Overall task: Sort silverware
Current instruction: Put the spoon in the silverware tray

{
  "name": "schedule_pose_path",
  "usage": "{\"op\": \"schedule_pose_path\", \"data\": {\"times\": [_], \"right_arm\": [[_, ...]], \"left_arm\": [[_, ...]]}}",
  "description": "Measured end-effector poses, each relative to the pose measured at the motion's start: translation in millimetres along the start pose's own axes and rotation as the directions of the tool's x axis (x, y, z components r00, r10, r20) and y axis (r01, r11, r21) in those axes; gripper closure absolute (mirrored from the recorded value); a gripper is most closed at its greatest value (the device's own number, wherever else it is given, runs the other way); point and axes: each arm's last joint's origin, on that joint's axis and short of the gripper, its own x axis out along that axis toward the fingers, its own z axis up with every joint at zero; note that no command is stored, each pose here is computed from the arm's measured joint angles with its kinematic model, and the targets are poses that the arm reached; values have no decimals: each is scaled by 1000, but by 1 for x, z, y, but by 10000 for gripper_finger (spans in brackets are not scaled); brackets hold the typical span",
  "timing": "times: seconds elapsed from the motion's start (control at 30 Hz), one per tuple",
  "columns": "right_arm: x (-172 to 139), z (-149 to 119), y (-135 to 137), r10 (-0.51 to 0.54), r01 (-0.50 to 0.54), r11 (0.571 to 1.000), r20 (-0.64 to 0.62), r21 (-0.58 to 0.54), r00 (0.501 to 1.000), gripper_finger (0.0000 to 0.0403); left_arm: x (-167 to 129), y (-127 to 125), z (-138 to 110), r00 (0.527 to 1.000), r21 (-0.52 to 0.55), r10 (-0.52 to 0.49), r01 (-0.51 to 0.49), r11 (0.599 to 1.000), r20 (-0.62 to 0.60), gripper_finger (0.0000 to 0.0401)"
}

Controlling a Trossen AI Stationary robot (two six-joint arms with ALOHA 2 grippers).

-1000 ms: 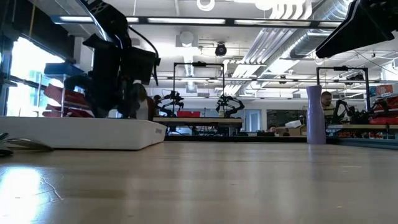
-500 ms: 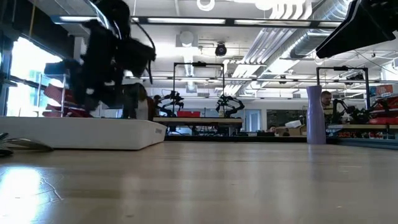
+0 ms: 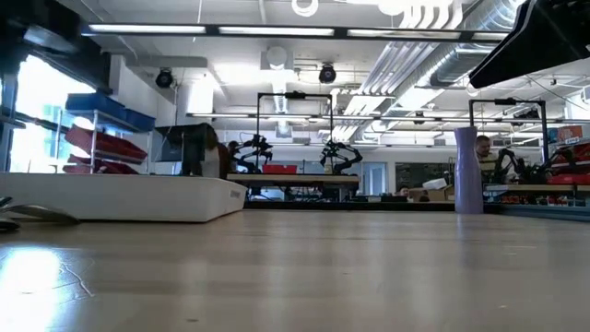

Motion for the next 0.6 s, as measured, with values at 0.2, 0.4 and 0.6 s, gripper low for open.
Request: {"op": "schedule_pose_path", "data": {"times": [0.2,0.4,0.6], "right_arm": [[1,1,-1,-13,13,1000,18,0,1000,265],[3,2,-1,-18,18,1000,22,15,1000,265],[3,2,0,-17,16,1000,22,16,1000,265]], "left_arm": [[7,3,-58,997,-107,16,-24,994,-76,260],[23,9,-77,990,-147,138,-140,979,-22,264],[27,13,-71,977,-157,214,-210,965,6,257]]}}
